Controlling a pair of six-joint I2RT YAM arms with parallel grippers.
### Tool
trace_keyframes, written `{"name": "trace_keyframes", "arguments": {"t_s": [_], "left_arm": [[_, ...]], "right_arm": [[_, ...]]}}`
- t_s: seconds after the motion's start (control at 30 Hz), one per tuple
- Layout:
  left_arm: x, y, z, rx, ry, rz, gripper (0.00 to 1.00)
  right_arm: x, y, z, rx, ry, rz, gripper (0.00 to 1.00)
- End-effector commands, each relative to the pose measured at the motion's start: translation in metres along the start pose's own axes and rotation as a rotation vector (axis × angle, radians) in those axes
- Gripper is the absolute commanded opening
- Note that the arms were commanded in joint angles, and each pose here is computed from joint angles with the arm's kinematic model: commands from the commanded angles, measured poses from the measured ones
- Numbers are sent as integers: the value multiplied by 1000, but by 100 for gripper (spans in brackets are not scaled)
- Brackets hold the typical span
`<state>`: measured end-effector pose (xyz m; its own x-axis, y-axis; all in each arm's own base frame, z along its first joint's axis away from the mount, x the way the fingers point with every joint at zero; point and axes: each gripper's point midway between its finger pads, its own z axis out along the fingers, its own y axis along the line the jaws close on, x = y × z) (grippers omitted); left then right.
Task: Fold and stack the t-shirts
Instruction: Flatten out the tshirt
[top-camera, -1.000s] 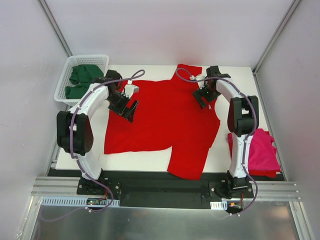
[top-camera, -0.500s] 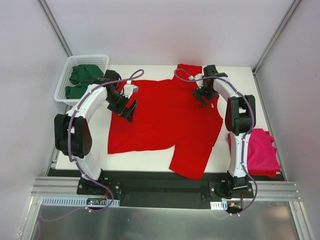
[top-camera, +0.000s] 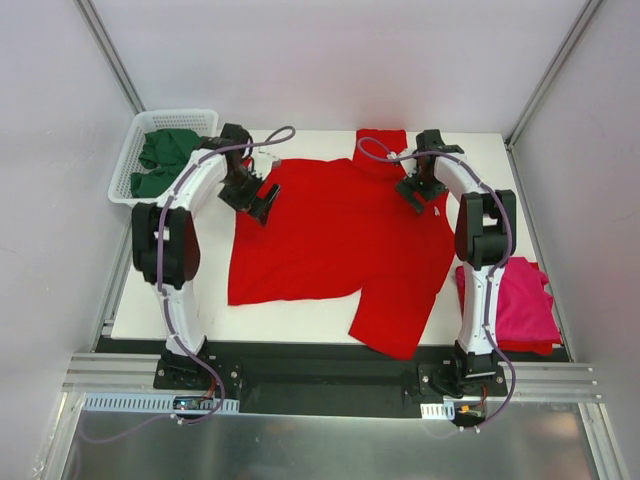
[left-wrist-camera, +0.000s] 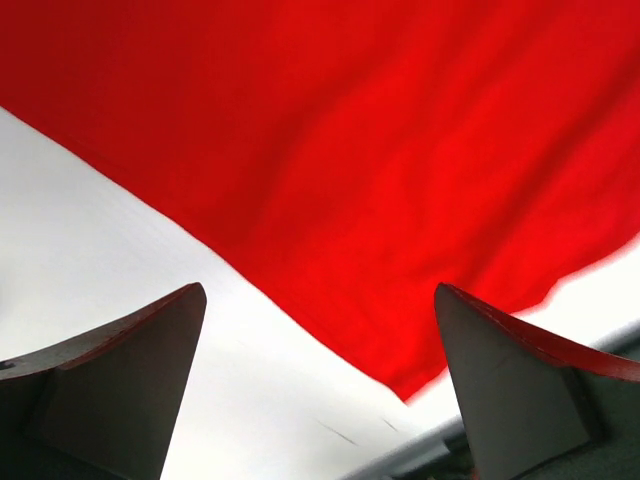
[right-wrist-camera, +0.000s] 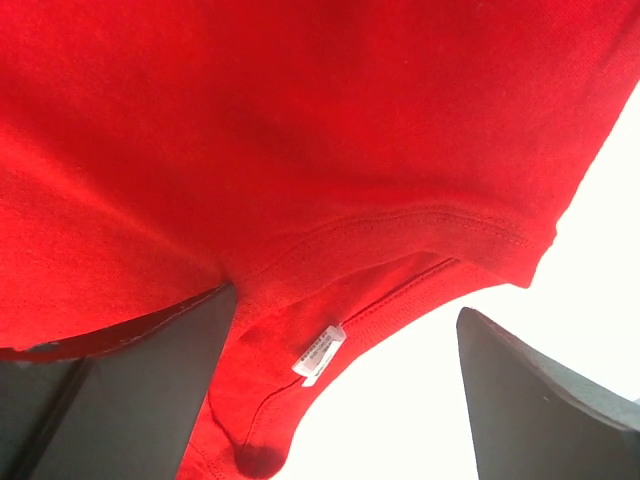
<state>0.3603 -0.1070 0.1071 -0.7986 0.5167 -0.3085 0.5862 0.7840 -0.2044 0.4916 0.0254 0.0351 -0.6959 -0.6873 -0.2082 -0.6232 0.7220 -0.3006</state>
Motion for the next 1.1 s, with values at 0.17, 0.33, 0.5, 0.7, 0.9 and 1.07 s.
{"name": "trace_keyframes", "arguments": {"t_s": [0.17,0.33,0.5,0.7,0.9,1.07], "left_arm": [[-87,89,21,-279,-24,154,99],[-84,108,50,-355,110,336,99],[-83,122,55,-417,175,409,99],[-86,134,50,-476,201,454,99],[-80,152,54,-558,258,507,99],[-82,161,58,-590,271,533,99]], "right_arm": [[18,18,-11,-68,55,-10,96],[15,20,-20,-78,41,-10,96],[12,23,-24,-80,34,-10,96],[11,27,-24,-88,36,-17,96],[8,25,-23,-76,29,-28,96],[2,15,-23,-23,-3,-24,96]]}}
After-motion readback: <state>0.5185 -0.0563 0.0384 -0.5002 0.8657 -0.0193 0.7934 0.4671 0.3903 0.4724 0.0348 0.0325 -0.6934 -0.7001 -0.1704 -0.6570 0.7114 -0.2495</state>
